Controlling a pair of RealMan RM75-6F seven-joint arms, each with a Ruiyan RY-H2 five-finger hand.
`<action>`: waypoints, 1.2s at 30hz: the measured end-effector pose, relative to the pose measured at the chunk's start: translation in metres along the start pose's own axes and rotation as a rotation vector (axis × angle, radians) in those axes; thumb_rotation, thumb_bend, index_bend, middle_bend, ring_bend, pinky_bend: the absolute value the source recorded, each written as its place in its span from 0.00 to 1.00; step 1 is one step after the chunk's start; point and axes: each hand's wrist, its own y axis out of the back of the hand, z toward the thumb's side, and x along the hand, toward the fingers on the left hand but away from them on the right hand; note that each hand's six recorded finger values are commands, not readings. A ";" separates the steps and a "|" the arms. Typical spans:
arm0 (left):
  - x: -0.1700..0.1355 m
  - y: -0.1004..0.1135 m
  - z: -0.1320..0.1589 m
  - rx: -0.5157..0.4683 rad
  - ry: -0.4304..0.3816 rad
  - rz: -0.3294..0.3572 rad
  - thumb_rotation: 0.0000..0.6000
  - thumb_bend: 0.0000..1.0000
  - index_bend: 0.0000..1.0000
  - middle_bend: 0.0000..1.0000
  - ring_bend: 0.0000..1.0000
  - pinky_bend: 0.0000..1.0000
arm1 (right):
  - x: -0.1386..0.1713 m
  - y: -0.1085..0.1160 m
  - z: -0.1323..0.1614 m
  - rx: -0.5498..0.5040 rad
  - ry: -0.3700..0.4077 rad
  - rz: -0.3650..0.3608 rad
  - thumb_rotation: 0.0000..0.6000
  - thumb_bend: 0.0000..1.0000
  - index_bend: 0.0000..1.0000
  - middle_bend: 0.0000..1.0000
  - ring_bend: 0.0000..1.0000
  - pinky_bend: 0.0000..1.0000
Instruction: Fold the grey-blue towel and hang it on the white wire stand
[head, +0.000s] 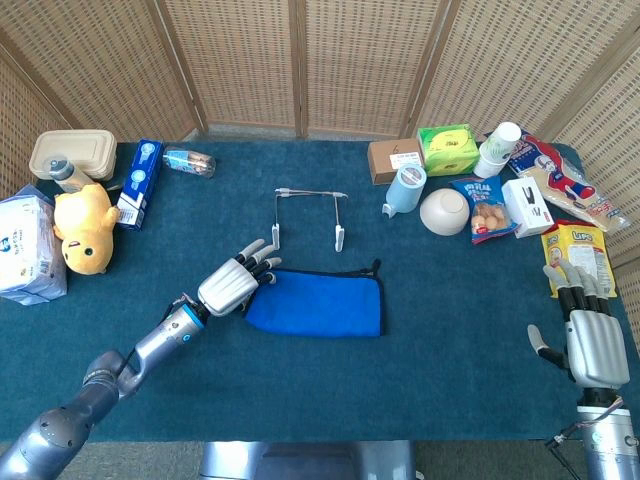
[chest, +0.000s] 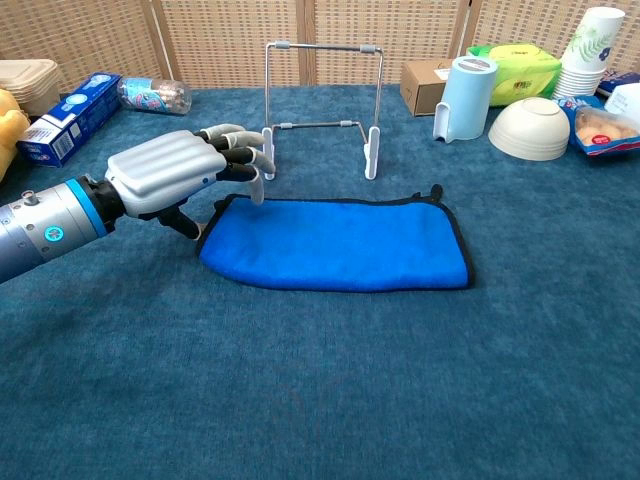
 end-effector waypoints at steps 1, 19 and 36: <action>0.000 -0.001 0.000 -0.002 0.001 -0.003 1.00 0.51 0.39 0.22 0.02 0.00 | 0.000 0.000 0.000 -0.001 -0.001 0.000 1.00 0.31 0.10 0.05 0.00 0.02; 0.004 0.003 0.004 -0.043 0.004 0.028 1.00 0.52 0.74 0.36 0.14 0.00 | 0.002 0.003 0.000 -0.011 -0.013 -0.013 1.00 0.31 0.10 0.05 0.00 0.02; 0.003 0.079 0.006 -0.287 0.032 0.283 1.00 0.52 0.77 0.38 0.15 0.00 | 0.002 -0.002 -0.012 -0.048 -0.030 -0.020 1.00 0.31 0.10 0.05 0.00 0.02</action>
